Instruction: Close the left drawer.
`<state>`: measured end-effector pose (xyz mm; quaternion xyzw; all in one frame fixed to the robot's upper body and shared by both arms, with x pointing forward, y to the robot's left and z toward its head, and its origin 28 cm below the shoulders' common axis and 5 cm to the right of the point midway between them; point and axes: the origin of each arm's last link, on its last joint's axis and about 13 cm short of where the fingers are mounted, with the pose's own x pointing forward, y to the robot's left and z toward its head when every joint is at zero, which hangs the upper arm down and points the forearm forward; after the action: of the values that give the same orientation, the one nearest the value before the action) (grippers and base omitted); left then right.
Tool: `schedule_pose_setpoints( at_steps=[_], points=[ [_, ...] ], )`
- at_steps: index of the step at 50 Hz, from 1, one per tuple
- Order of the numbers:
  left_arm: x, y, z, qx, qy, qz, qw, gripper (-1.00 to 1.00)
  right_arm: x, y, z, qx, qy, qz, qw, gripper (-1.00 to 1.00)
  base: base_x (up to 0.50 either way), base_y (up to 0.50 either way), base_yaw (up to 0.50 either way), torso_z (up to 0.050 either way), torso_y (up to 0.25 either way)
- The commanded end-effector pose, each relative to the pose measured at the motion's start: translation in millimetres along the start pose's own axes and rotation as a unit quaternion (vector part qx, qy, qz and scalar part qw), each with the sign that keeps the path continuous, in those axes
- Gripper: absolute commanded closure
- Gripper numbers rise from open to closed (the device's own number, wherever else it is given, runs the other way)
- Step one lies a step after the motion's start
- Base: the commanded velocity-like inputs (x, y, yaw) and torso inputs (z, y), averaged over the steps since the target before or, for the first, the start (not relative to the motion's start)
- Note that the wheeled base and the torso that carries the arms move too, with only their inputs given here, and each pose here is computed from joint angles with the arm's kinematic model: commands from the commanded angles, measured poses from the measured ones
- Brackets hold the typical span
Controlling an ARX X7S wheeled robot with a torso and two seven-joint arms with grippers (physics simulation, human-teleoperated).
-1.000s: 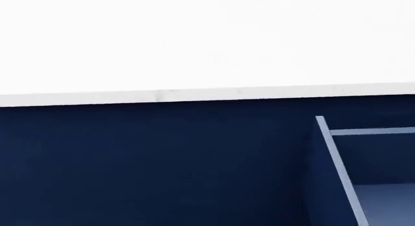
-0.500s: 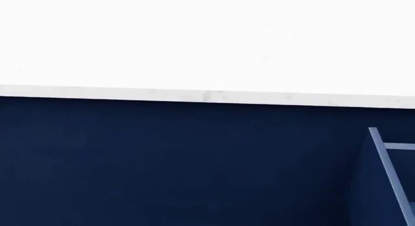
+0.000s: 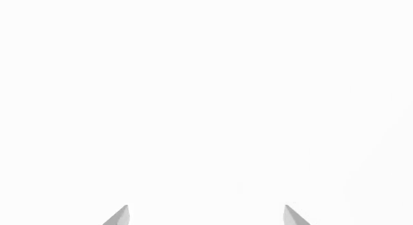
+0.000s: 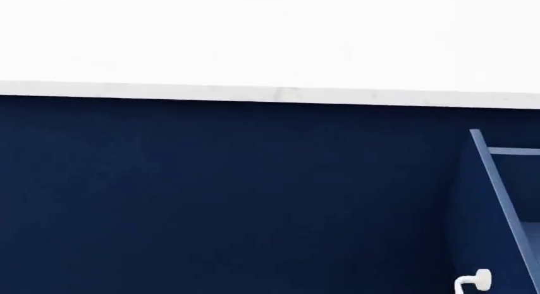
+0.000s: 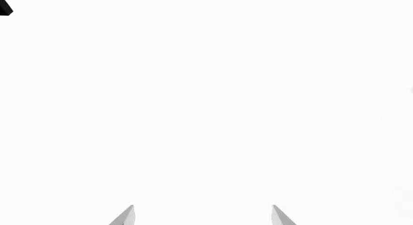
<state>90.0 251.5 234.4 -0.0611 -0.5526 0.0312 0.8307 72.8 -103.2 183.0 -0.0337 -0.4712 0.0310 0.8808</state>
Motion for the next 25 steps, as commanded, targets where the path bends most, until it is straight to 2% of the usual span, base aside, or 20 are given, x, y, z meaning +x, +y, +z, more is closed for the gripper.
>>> schedule_pose_setpoints(
  at_steps=[1,12,25],
  points=[
    [-0.1,-0.3,-0.4,0.000,0.000,0.000,1.000,-1.00,0.0,-0.8,0.3,0.003,-0.001,0.002,1.000,-1.00,-0.09,-0.45,0.00,0.000,0.000],
    [-0.7,-0.7,-0.9,0.000,0.000,-0.001,1.000,-1.00,0.5,-1.0,0.4,0.003,-0.005,0.006,1.000,-1.00,-0.09,-0.41,0.00,0.000,0.000],
    [-0.8,-0.3,-0.3,0.000,0.000,0.000,1.000,-1.00,0.8,-0.6,0.5,0.001,-0.007,0.007,1.000,-1.00,0.00,-0.06,0.00,0.000,0.000]
  ],
)
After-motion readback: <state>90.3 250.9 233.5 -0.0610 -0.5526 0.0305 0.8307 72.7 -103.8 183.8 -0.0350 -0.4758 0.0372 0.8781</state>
